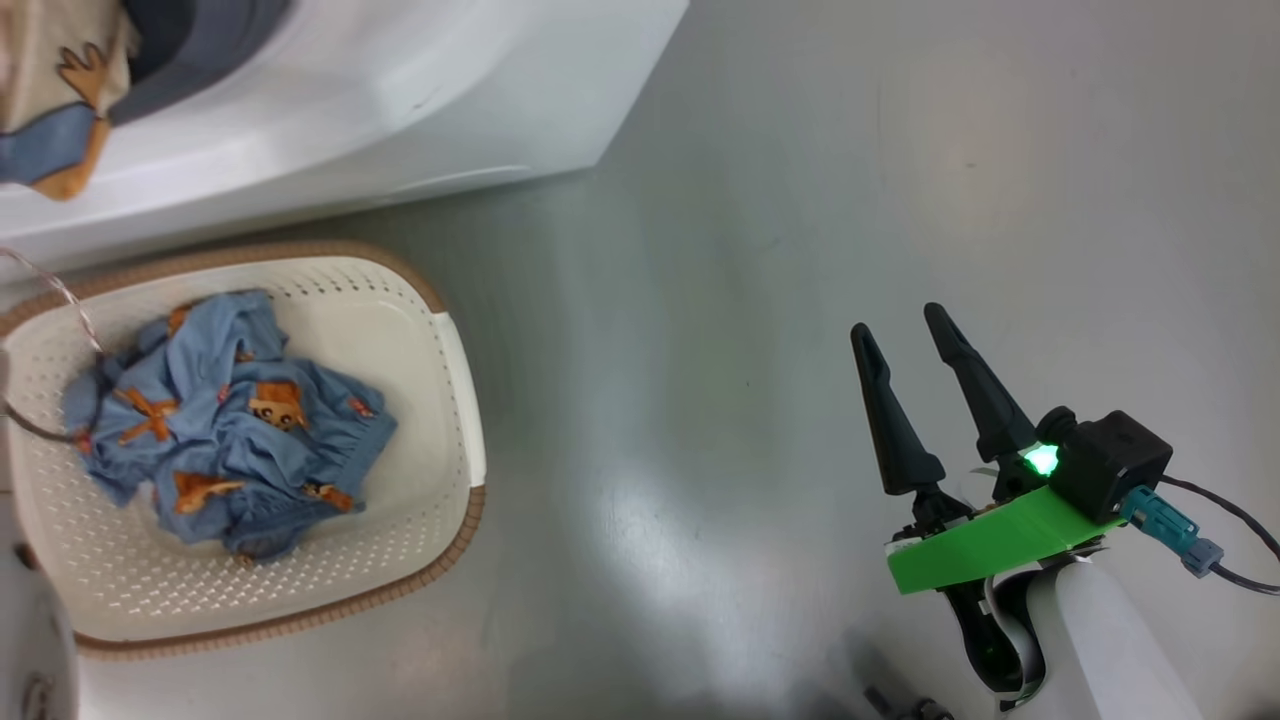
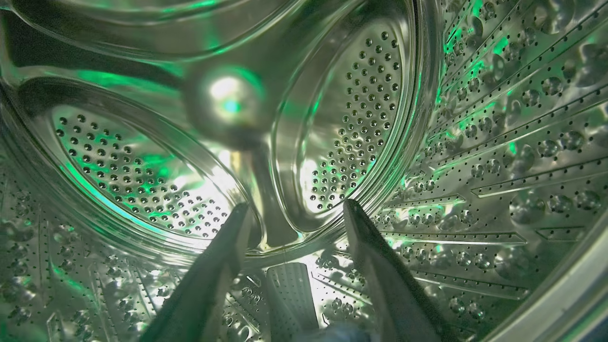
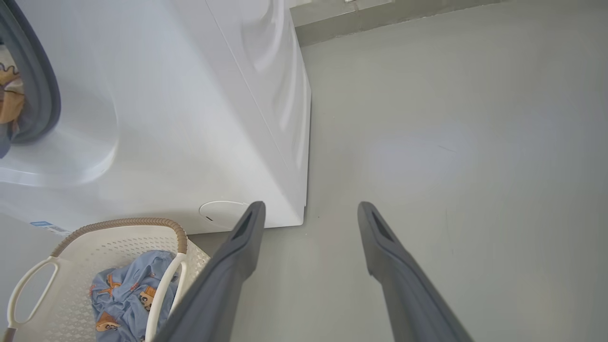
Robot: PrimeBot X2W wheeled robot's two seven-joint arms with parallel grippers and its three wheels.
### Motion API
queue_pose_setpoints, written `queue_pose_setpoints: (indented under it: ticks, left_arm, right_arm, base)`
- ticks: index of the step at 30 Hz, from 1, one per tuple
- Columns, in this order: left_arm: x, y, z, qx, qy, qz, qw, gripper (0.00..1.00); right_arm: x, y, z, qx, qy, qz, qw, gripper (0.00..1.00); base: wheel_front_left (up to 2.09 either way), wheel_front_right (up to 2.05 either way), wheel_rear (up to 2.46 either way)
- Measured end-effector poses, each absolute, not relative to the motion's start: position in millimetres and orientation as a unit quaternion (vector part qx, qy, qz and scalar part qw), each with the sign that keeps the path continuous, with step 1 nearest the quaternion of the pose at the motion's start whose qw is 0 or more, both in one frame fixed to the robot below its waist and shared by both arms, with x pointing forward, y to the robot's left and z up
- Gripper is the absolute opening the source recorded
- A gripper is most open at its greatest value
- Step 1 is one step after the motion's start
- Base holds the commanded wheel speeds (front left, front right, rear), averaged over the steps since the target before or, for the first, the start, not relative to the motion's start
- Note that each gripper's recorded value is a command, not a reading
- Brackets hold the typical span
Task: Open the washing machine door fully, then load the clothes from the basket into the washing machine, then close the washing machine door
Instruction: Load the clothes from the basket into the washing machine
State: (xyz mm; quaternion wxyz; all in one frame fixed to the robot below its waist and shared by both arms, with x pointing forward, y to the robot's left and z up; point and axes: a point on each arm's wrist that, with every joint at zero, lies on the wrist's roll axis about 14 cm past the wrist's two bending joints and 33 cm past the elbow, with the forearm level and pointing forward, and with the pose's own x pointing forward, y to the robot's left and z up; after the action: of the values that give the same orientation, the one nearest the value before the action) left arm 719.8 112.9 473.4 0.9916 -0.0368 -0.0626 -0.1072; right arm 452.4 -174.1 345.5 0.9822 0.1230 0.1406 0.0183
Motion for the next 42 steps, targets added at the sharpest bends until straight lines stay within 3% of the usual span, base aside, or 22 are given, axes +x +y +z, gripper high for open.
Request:
queue_pose_setpoints:
  ticks: [27,42]
  left_arm:
    - [656,134,466,-0.048,-0.046,-0.08,0.995,1.0]
    - [590,164,438,-0.063,-0.03,-0.026,0.997,1.0]
  right_arm:
    - [463,-165,374,0.132,0.102,0.031,0.985,1.0]
    - [463,-163,377,0.135,0.098,0.034,0.985,1.0]
  base:
    - [0.0,0.0,0.0]
    - [0.0,0.0,0.0]
